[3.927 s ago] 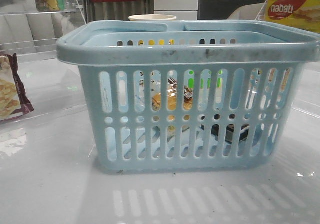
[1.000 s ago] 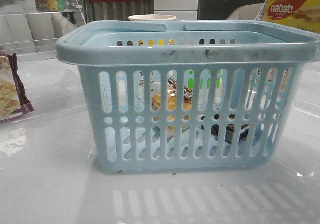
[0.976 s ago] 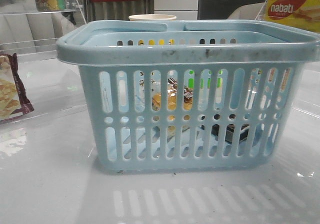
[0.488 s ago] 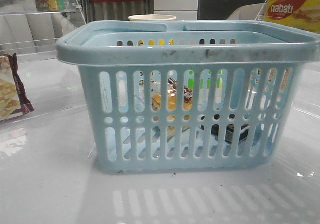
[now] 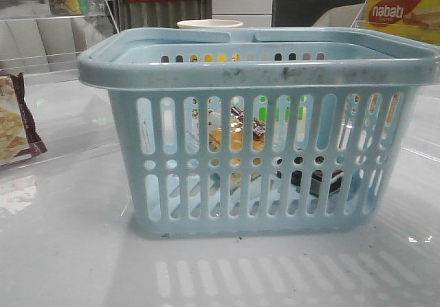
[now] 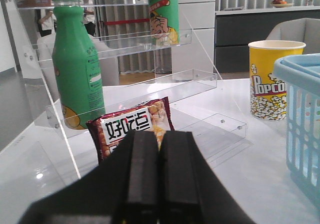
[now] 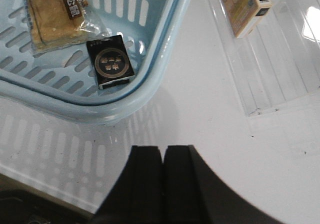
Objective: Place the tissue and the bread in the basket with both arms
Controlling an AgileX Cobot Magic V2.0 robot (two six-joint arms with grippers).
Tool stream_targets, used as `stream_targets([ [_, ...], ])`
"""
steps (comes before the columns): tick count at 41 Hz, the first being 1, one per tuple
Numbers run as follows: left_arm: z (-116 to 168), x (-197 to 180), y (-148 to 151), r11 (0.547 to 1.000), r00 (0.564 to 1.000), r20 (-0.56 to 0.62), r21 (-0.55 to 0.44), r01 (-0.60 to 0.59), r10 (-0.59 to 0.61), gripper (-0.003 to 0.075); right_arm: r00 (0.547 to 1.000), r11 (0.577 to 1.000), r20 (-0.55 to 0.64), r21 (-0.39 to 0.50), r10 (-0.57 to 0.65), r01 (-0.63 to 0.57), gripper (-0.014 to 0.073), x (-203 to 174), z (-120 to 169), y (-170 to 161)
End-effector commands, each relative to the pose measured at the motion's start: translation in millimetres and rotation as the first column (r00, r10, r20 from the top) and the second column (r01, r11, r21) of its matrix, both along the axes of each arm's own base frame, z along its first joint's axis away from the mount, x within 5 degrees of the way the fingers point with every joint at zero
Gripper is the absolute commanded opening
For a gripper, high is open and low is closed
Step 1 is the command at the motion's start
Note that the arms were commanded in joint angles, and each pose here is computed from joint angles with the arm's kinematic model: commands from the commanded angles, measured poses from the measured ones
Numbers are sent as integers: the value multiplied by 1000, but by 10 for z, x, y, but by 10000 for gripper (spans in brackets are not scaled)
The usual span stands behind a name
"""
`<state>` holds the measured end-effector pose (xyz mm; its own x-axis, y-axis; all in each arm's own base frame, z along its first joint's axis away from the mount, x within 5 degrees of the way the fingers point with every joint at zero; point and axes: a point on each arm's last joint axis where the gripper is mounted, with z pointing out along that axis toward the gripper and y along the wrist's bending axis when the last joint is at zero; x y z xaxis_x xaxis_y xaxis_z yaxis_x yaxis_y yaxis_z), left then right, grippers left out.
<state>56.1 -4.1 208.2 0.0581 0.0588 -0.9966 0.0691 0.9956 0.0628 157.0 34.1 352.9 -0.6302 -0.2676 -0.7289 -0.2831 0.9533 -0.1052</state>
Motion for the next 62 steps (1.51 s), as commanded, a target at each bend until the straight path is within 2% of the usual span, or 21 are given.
stream_targets([
  [1,100,-27,3,1000,994,113,-28,5,-2,92,981,999,190,27,-44,40,57,-93,138,-102],
  [6,100,-27,3,1000,994,113,-28,5,-2,92,937,994,331,58,-111,97,57,-314,22,-228],
  [12,100,-27,3,1000,994,113,-28,5,-2,92,886,981,421,78,-194,178,57,-631,-369,-346],
  [20,100,-27,3,1000,994,113,-28,5,-2,92,762,957,580,166,-289,237,57,-948,-906,-392],
  [29,100,-27,3,1000,994,113,-28,5,-2,92,723,946,612,251,-320,207,57,-1018,-1434,-371],
  [34,99,-25,3,1000,994,112,-28,5,-2,92,678,932,647,310,-351,187,57,-1016,-1533,-373],
  [43,99,-25,3,1000,994,112,-28,5,-2,92,633,934,695,324,-342,149,57,-1021,-1456,-368],
  [58,99,-25,3,1000,994,112,-28,5,-2,92,631,934,696,323,-343,152,57,-1022,-1455,-370],
  [62,99,-25,3,1000,994,112,-28,5,-2,92,631,950,712,272,-308,156,57,-1022,-1455,-369],
])
